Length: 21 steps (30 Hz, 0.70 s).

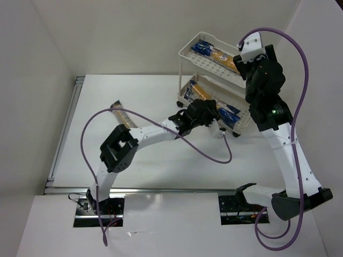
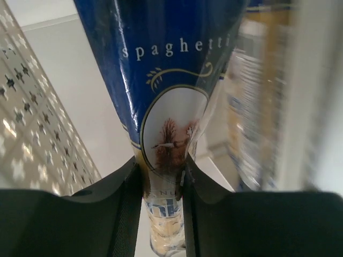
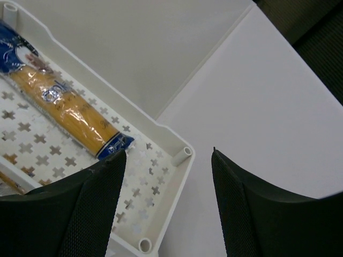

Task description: Place and organize the pasta boxes and bags onto the shelf

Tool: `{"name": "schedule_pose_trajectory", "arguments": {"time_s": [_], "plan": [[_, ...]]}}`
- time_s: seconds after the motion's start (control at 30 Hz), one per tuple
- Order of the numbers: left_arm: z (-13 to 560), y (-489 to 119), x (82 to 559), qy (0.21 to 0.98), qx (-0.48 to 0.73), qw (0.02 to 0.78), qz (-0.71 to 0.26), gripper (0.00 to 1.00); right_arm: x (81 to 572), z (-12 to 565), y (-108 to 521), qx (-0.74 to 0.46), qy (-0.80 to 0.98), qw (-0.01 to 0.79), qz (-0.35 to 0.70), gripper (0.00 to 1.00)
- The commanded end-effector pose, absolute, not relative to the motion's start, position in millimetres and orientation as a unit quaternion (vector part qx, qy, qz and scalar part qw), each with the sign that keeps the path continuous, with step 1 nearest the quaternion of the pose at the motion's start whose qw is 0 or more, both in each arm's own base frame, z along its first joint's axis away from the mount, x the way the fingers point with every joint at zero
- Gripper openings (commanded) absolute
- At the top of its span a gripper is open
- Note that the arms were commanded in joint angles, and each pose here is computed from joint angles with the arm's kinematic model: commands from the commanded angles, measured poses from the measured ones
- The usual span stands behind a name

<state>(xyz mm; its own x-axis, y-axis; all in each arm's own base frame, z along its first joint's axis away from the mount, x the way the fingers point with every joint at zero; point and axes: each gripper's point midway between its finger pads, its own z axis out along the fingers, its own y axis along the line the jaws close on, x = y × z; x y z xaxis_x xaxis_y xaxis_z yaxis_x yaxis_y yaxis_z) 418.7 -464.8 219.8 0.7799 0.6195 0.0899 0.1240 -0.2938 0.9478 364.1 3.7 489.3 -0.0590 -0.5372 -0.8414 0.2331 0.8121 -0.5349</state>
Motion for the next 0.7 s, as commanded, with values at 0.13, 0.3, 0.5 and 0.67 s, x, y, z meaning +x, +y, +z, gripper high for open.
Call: {"name": "schedule_pose_trajectory", "arguments": {"time_s": [0.13, 0.3, 0.5, 0.67], "plan": [[349, -496, 485, 0.164, 0.661, 0.668, 0.299, 0.00, 361, 492, 5, -0.112, 0.658, 0.689, -0.284, 0.70], [332, -500, 500, 0.163, 0.674, 0.660, 0.288, 0.00, 357, 495, 4, -0.112, 0.655, 0.690, -0.287, 0.70], [303, -504, 535, 0.209, 0.679, 0.645, 0.281, 0.11, 362, 489, 6, -0.123, 0.659, 0.684, -0.288, 0.70], [329, -506, 546, 0.232, 0.656, 0.660, 0.282, 0.27, 366, 486, 7, -0.125, 0.661, 0.681, -0.288, 0.71]]}}
